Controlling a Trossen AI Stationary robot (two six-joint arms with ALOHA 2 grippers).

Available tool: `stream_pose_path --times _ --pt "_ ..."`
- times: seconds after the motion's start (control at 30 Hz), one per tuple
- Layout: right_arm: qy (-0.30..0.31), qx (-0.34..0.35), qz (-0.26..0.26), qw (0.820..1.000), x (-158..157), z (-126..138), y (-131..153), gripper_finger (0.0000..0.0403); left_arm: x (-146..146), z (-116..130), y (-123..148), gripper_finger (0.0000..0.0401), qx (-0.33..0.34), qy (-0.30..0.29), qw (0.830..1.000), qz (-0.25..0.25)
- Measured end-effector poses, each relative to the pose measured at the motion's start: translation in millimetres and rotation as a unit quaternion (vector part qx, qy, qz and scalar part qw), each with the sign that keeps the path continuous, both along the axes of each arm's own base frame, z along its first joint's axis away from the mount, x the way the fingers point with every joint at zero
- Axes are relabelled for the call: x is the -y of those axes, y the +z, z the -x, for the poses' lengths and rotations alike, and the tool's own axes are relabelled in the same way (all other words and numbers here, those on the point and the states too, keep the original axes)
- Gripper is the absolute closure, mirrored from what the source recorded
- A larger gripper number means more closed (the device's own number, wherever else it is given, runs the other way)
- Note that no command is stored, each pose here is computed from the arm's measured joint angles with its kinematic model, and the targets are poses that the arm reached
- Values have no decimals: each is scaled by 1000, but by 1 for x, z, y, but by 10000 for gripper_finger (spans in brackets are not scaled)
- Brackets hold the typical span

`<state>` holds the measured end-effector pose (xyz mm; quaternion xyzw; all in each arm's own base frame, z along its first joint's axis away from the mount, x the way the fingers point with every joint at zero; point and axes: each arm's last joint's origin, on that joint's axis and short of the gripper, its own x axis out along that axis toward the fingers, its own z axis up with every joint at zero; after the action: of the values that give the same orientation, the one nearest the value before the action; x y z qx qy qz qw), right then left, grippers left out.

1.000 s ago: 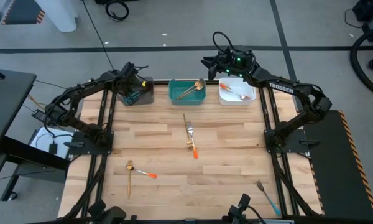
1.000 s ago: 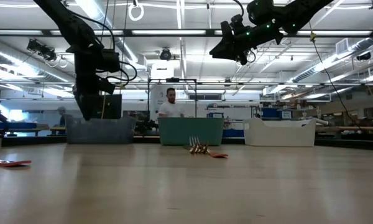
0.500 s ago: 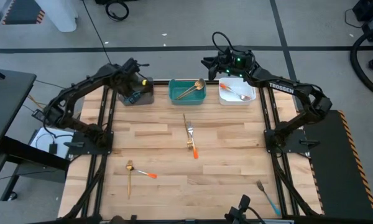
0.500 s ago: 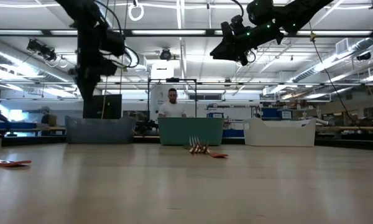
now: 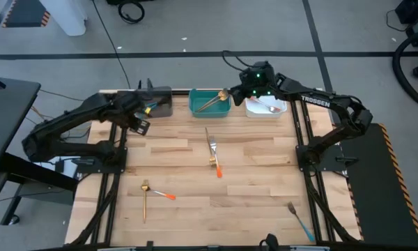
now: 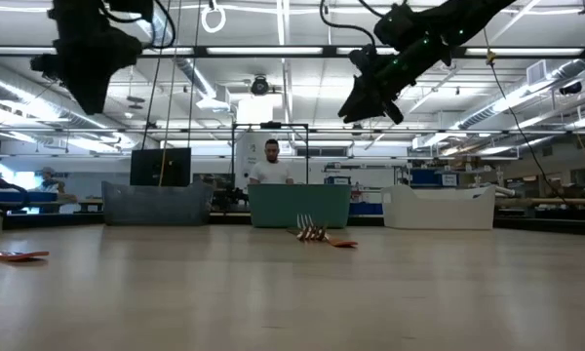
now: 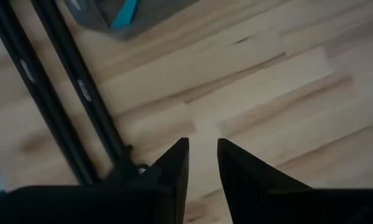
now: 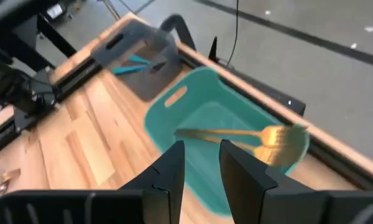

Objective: Sort silverware by color (type)
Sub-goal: Put the orange fork into the white bin

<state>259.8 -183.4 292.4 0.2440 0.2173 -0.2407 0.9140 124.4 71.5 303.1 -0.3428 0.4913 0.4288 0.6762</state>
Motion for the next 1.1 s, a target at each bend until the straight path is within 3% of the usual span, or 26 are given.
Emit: stream_pose_path --times 0.17,0.53,0.7,0.83,1.1 --pt "17 -1 -28 999 -20 -12 -2 295 16 3 1 307 31 10 999 -1" --pt "14 18 -109 994 -75 -38 -2 295 26 -7 3 307 51 -52 997 -18" --pt "-32 11 -133 991 -100 -48 -8 295 29 -10 4 307 58 -78 995 -27" --pt "-56 -7 -204 977 -119 -62 -27 295 28 -13 5 307 70 -79 993 -52" --pt "-53 -76 -289 953 -156 -96 -87 295 26 -19 8 307 94 -105 987 -76"
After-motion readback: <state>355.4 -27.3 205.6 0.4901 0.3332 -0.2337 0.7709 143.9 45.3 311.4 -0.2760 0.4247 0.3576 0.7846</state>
